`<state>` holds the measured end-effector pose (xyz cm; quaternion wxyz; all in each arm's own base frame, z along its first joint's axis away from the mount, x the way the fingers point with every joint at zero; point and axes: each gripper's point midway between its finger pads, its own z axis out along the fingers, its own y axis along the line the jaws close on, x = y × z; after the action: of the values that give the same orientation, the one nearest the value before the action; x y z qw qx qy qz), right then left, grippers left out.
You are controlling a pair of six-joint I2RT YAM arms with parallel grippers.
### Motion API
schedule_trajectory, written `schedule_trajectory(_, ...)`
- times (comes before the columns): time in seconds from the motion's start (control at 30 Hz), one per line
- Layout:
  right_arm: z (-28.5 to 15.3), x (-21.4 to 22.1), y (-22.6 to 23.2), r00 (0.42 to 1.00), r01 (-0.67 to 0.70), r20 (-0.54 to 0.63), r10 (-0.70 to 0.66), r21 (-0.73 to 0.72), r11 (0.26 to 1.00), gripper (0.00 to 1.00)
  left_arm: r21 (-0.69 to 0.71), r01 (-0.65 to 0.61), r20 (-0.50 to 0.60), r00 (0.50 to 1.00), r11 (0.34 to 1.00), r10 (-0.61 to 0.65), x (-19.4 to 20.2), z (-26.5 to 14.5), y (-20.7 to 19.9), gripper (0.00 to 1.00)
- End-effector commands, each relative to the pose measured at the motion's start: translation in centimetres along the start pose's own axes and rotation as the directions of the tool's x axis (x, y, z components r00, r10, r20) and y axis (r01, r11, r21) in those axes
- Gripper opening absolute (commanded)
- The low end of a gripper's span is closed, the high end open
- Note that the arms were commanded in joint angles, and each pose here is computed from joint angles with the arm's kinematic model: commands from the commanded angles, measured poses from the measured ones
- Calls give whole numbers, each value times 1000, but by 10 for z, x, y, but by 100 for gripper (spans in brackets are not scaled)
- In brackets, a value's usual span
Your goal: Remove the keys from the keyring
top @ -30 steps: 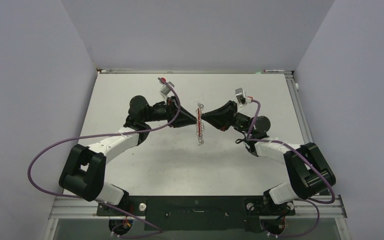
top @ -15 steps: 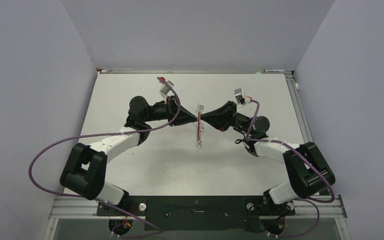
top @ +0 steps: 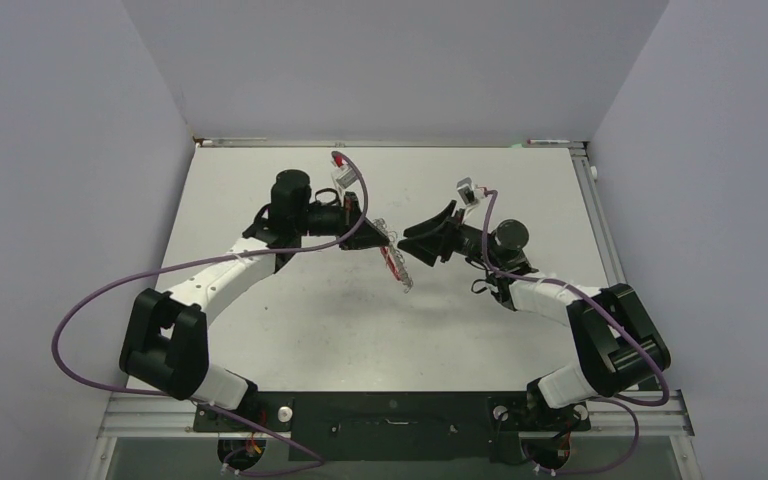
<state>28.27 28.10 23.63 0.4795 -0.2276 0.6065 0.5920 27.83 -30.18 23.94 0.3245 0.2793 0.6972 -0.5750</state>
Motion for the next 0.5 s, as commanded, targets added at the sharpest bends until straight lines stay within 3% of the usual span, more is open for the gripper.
schedule_trajectory(0.0,-2,3,-23,998,46,-38,-43,80,996,57,-106,-157,-170,976,982,137,22,-15,5,0)
schedule_trajectory(0.27,-10,31,-10,947,227,-212,-243,-98,969,51,-119,-318,-363,896,940,257,64,-25,25,0)
schedule_trajectory(0.47,-12,52,0,896,303,-265,-356,-219,927,46,-52,-490,-475,779,870,410,85,-21,33,0)
